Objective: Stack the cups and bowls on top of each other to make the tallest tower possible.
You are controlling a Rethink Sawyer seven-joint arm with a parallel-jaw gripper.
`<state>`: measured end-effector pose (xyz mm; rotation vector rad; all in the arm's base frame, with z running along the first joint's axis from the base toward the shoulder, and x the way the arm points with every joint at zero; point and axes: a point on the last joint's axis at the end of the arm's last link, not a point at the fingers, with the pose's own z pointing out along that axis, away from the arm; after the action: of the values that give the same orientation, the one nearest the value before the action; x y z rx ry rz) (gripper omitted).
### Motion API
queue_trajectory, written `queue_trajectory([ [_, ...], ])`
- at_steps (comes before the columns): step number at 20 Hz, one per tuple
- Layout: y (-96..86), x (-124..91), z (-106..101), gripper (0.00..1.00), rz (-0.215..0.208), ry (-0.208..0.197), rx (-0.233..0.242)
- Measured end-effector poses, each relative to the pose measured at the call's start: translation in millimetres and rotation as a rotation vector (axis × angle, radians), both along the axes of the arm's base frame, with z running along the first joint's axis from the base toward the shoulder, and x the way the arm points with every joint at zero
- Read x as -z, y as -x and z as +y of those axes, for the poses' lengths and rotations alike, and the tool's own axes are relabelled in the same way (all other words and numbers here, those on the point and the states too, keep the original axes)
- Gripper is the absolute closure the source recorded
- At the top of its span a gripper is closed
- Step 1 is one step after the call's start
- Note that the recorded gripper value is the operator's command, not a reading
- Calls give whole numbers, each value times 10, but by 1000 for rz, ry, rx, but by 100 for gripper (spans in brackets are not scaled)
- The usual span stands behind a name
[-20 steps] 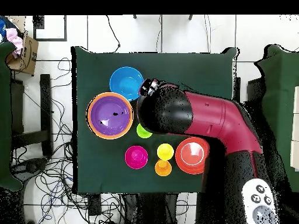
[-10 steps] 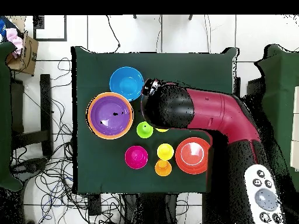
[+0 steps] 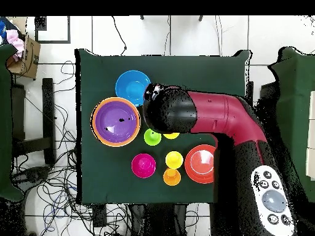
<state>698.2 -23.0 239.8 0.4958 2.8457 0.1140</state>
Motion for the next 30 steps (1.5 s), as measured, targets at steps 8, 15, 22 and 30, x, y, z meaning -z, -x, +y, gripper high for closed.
queue_trajectory([
  [8, -5, 25, 34, 0, -8, 12, -25],
  [15, 12, 307, -39, 0, -12, 32, -52],
  [22, 54, 563, -74, 0, 12, 24, -68],
  [30, 74, 765, 14, 0, 34, 11, -96],
])
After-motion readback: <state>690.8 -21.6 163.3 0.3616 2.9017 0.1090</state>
